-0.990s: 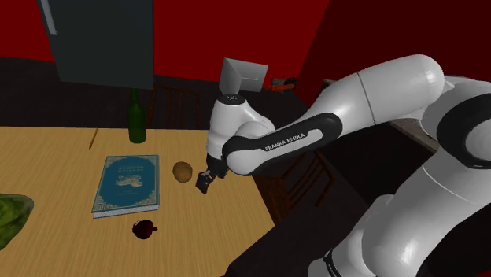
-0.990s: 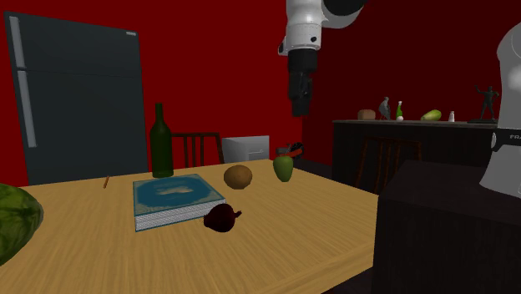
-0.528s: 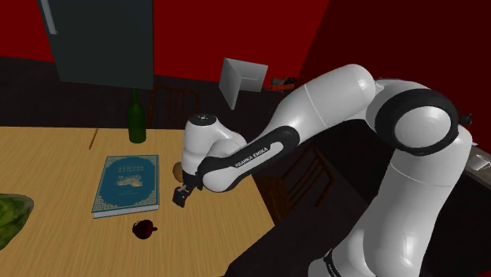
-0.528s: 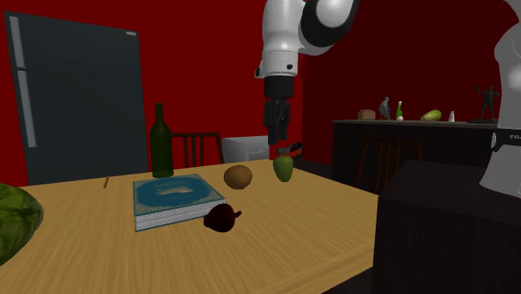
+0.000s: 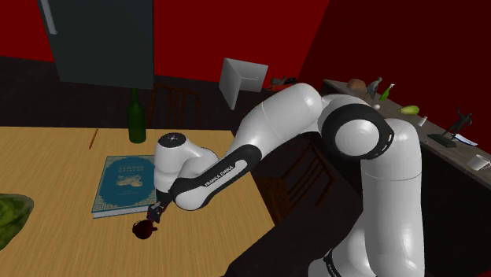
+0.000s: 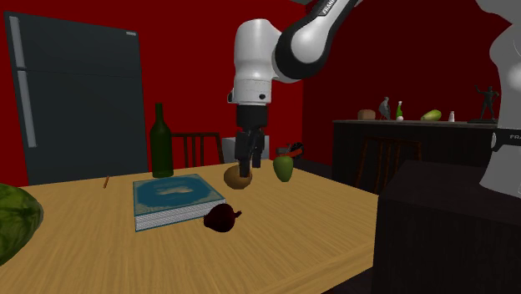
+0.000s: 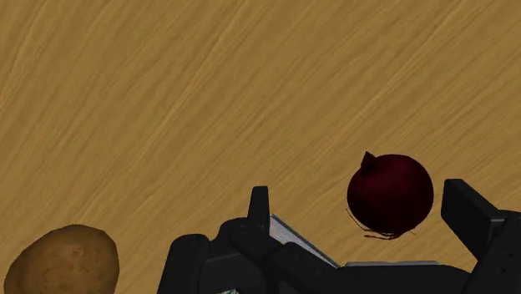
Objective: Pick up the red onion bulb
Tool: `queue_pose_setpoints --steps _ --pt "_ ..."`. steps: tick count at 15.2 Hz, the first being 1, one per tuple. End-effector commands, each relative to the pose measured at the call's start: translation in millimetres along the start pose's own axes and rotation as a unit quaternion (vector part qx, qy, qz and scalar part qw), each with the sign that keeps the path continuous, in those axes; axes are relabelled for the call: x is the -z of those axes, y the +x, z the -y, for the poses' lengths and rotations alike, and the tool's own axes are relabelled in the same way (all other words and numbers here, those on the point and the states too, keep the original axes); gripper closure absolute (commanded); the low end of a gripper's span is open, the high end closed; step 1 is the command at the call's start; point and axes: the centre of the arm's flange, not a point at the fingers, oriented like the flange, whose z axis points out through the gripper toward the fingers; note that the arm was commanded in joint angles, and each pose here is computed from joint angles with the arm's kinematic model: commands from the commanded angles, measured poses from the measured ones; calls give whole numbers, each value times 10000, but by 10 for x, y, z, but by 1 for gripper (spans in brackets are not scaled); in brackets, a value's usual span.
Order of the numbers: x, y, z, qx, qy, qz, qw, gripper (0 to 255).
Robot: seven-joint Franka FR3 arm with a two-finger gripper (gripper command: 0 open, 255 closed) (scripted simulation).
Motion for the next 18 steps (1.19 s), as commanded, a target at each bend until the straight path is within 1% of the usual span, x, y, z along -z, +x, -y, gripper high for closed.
queue_pose_setpoints --steps 1,6,13,16,17,18 --pt "-187 116 121 96 23 -13 10000 0" --pt "-631 413 476 334 85 -43 9994 0" --pt "-1001 402 477 334 85 -43 9994 0" --pt "-1031 401 477 334 85 -43 9994 0" --pt "-1030 399 476 334 85 -43 9994 255" --pt "-1030 398 475 334 85 -43 9994 255"
